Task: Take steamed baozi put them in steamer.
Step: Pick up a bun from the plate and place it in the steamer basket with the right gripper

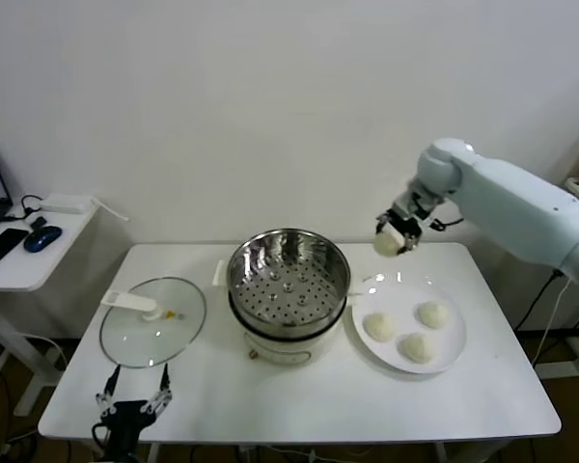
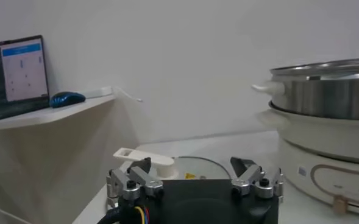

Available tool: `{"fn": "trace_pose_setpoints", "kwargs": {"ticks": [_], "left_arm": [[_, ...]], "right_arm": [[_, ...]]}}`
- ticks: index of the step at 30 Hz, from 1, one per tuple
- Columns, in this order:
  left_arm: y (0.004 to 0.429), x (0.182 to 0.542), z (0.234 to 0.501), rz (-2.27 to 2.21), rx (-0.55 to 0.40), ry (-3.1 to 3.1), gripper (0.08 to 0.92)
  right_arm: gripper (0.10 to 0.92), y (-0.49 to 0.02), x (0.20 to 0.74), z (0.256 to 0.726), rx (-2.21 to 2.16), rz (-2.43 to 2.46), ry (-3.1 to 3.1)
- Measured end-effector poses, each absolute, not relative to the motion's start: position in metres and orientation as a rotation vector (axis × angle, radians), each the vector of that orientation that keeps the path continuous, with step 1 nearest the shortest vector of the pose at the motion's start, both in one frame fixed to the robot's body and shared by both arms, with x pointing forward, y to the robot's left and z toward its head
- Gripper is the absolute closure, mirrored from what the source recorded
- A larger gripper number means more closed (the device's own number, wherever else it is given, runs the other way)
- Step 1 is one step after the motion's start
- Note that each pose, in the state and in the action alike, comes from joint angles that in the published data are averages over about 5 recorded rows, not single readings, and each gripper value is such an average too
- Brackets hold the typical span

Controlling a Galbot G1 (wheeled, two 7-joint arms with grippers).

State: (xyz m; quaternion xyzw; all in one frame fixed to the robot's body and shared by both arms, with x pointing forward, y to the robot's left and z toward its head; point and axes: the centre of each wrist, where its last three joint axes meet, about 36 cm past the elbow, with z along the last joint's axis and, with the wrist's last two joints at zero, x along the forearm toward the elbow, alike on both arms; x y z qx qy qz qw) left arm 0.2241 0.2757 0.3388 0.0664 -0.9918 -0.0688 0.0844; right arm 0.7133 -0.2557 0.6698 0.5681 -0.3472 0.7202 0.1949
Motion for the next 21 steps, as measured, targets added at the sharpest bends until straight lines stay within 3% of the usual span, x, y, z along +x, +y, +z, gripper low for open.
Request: {"fn": "trace_pose_setpoints", "kwargs": {"ticks": [10,21], "left_arm": [[0.274,0.221,0.341,-0.211,0.198,-2.959,0.177],[0.278,0.222,0.344,-0.225,0.211,-2.962,0.177]], "right_arm": [[0.335,-0.162,0.679,0.712,1.685,2.406,-0.604],[0.338,-0.068,0.666,0.685,1.703,2.639,-0.236]]}}
